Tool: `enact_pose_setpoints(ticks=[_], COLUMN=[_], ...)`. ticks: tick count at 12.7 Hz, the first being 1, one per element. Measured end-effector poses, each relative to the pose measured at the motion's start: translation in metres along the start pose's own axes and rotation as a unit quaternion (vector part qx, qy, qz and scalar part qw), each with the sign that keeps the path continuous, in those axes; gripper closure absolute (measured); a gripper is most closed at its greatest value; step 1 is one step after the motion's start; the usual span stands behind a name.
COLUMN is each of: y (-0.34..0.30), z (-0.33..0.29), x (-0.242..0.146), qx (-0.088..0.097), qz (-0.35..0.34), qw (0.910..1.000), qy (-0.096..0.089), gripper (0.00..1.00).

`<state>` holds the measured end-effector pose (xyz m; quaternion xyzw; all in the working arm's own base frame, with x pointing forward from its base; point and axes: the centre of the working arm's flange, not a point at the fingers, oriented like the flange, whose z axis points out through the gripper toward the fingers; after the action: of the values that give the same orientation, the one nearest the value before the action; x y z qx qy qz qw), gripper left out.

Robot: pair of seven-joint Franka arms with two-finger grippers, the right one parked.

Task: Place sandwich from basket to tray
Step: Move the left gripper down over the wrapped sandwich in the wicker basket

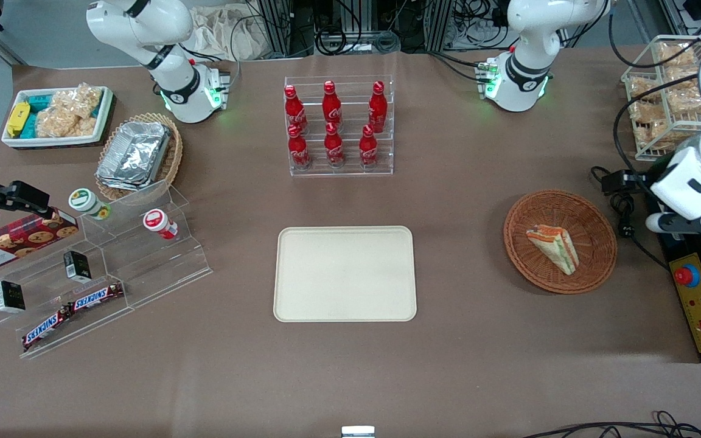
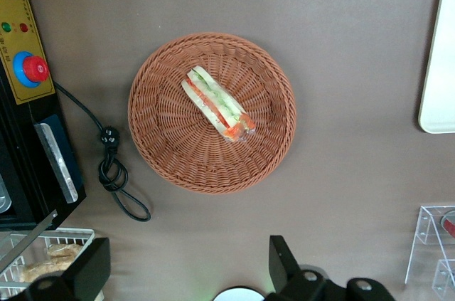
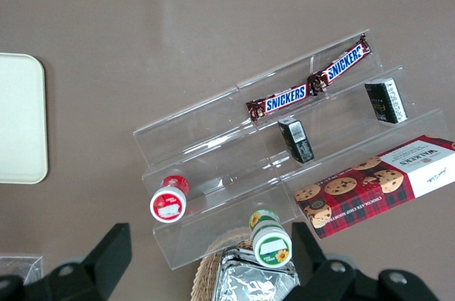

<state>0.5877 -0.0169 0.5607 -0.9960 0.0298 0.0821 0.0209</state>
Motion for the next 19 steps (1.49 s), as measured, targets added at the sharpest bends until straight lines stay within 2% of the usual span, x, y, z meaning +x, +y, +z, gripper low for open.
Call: enact_pose_setpoints(ticks=[4,6,7,8,9,12,14,15,17,19], y=[0.008,0.009,0.007,0.005,0.005,0.003,-0.007,-0.016,-0.028,-0.031], z=[0.007,0.014,0.017,0.022,0.031,0.089,0.131,0.148,0.185,0.227], x=[0.008,0.012,0.014,0.017,0.023,0.041,0.042,0.041,0.038,0.032], qx=[-0.003,-0.003,-0.003,-0.003,-0.004,-0.02,-0.028,-0.033,-0.042,-0.05], qz=[-0.031,-0.091,-0.144,-0.201,-0.26,-0.42,-0.482,-0.503,-0.521,-0.527], qw=[0.9994,0.9957,0.9893,0.9795,0.9654,0.907,0.875,0.8631,0.8514,0.847], qy=[-0.013,-0.019,-0.022,-0.021,-0.012,0.023,0.029,0.033,0.042,0.047], gripper=[0.0,0.0,0.0,0.0,0.0,0.0,0.0,0.0,0.0,0.0])
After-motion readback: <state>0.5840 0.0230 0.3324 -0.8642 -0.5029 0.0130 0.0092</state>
